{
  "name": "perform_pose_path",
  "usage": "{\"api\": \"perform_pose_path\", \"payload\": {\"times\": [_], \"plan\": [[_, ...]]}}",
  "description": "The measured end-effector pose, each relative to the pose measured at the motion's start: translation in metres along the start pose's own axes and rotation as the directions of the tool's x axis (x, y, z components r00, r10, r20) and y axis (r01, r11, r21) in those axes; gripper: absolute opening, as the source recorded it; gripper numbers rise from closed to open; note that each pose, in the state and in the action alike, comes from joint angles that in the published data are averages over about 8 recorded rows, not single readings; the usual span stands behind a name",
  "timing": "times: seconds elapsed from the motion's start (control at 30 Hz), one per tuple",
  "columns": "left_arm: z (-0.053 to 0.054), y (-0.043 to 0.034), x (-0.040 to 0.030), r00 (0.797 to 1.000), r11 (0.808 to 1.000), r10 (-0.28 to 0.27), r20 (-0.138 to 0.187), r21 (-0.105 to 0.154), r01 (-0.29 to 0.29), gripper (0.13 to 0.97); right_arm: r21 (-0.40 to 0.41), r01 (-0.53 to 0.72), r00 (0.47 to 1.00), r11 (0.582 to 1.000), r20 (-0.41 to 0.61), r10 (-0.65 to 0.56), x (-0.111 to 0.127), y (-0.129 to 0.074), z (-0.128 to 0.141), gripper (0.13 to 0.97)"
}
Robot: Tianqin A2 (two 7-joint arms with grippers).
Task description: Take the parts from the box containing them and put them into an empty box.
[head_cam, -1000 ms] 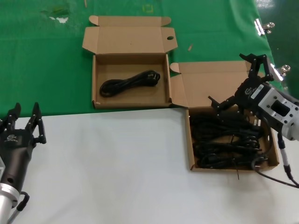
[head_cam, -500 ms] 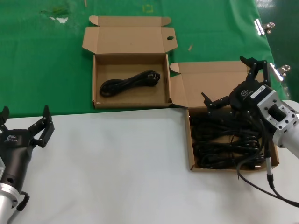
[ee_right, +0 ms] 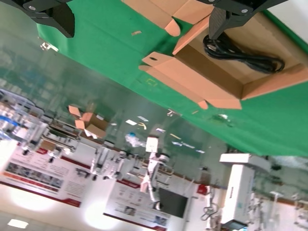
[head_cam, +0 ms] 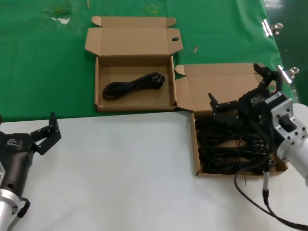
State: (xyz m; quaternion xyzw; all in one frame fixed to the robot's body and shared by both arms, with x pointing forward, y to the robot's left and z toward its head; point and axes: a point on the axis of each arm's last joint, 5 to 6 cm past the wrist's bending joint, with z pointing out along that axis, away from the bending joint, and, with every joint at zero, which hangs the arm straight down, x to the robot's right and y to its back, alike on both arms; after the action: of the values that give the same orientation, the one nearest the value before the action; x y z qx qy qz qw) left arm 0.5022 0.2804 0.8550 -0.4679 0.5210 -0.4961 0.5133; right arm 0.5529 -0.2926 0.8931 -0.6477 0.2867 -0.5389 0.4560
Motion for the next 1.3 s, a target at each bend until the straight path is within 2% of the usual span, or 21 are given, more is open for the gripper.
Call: {"api": "perform_pose_path", "payload": {"times": [0.07, 0.2, 0.47, 0.93, 1.3], "plan": [[0.0, 0.0, 0.0, 1.0, 1.0, 0.0, 0.0, 0.0, 0.0, 0.852, 0.0, -0.025, 1.0, 1.0, -0.014, 0.025, -0.003, 0.001, -0.002, 0.966], [0.0, 0.0, 0.0, 1.0, 1.0, 0.0, 0.0, 0.0, 0.0, 0.852, 0.001, -0.073, 0.997, 0.997, -0.041, 0.073, -0.008, 0.004, -0.006, 0.966], [0.0, 0.0, 0.0, 1.0, 1.0, 0.0, 0.0, 0.0, 0.0, 0.942, 0.001, -0.168, 0.981, 0.986, -0.099, 0.168, -0.019, 0.009, -0.014, 0.966], [0.0, 0.0, 0.0, 1.0, 1.0, 0.0, 0.0, 0.0, 0.0, 0.966, 0.003, -0.322, 0.926, 0.947, -0.209, 0.316, -0.034, 0.02, -0.033, 0.966], [0.0, 0.0, 0.0, 1.0, 1.0, 0.0, 0.0, 0.0, 0.0, 0.966, 0.004, -0.343, 0.915, 0.939, -0.225, 0.335, -0.036, 0.021, -0.036, 0.966]]}}
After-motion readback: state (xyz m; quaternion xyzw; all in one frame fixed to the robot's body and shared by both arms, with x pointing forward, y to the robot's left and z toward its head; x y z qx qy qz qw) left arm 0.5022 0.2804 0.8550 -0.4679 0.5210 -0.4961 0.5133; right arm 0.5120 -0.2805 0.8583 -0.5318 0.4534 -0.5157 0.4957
